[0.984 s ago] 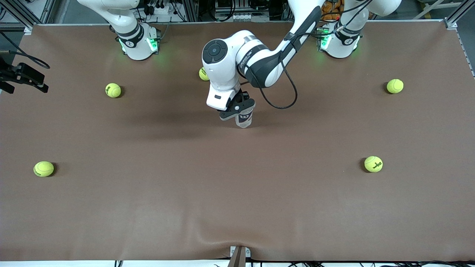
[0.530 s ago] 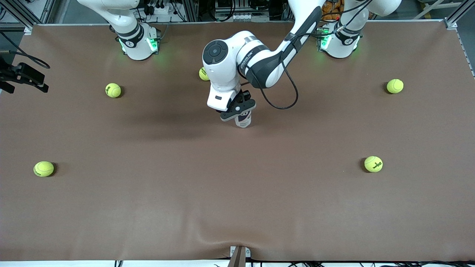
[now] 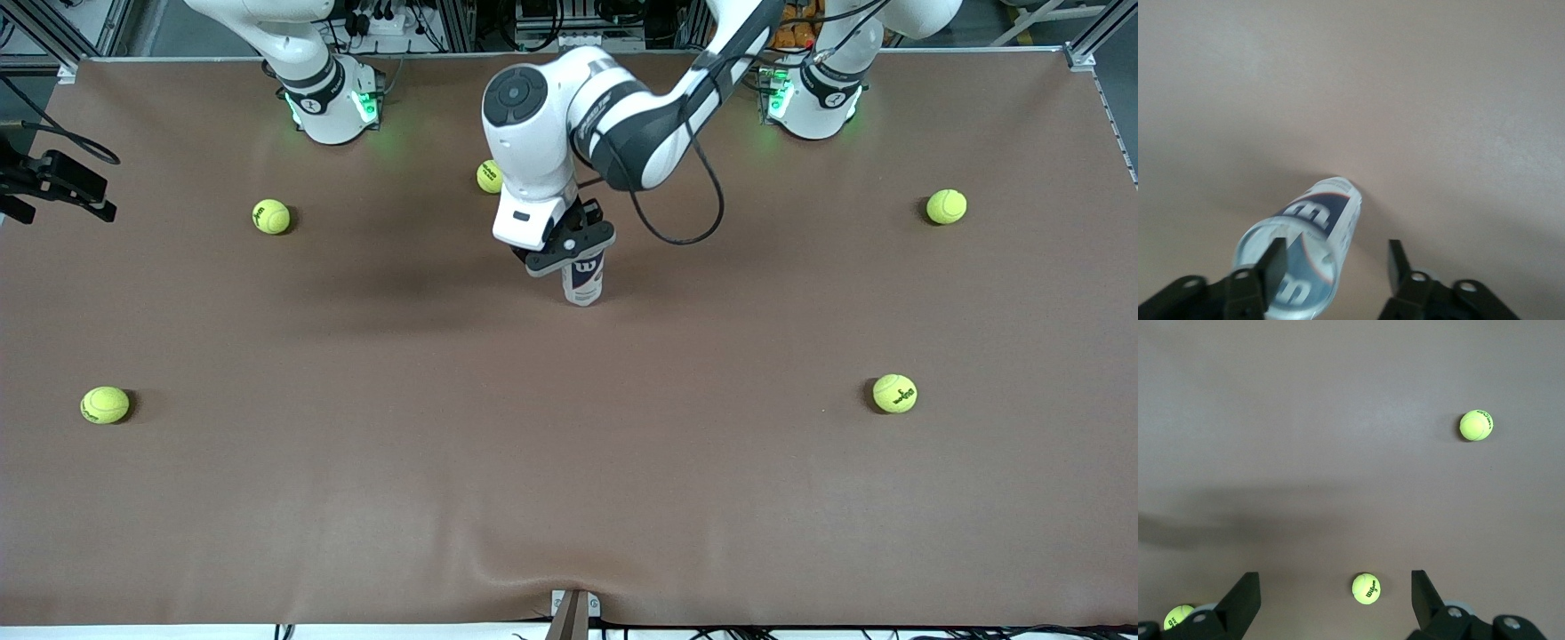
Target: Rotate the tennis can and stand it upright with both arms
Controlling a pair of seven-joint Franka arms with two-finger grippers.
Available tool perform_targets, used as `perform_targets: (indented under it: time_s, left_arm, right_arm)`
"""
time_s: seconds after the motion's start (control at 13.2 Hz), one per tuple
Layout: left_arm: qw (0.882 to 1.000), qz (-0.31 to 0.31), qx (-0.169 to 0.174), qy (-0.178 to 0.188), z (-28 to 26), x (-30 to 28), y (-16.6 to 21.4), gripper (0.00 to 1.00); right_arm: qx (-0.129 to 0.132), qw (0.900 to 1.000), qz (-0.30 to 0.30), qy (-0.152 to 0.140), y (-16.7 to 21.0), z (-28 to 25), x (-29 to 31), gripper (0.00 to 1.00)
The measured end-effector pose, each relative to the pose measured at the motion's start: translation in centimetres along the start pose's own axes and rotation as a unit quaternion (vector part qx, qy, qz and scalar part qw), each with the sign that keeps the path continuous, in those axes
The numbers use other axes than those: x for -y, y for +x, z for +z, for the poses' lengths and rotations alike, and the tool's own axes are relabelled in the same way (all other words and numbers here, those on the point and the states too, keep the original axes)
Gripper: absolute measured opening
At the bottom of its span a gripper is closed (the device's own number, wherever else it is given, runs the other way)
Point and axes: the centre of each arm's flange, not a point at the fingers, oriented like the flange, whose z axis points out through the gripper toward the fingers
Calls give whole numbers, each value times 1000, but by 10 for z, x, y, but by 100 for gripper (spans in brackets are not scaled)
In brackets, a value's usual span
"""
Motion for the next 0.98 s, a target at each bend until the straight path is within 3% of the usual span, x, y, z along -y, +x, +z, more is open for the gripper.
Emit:
perform_targets:
  time_s: [0.15, 0.23, 0.38, 0.61, 0.98]
  left_arm:
    - [1000, -2, 0, 3, -12, 6, 1, 96]
    - [1000, -4, -1, 2, -17, 8, 3, 100]
    - [1000, -14, -3, -4, -28, 15, 16, 100]
    - [1000, -21, -1, -9, -57, 45, 66, 100]
    - [999, 38, -3, -22, -119, 126, 160, 100]
  right_arm:
    - [0, 1000, 0, 0, 0, 0, 0, 100]
    - [0, 1000, 0, 0, 0, 0, 0, 100]
    - [0, 1000, 0, 0, 0, 0, 0, 100]
    - [0, 1000, 0, 0, 0, 0, -1, 100]
    - [0, 1000, 1, 0, 0, 0, -1, 100]
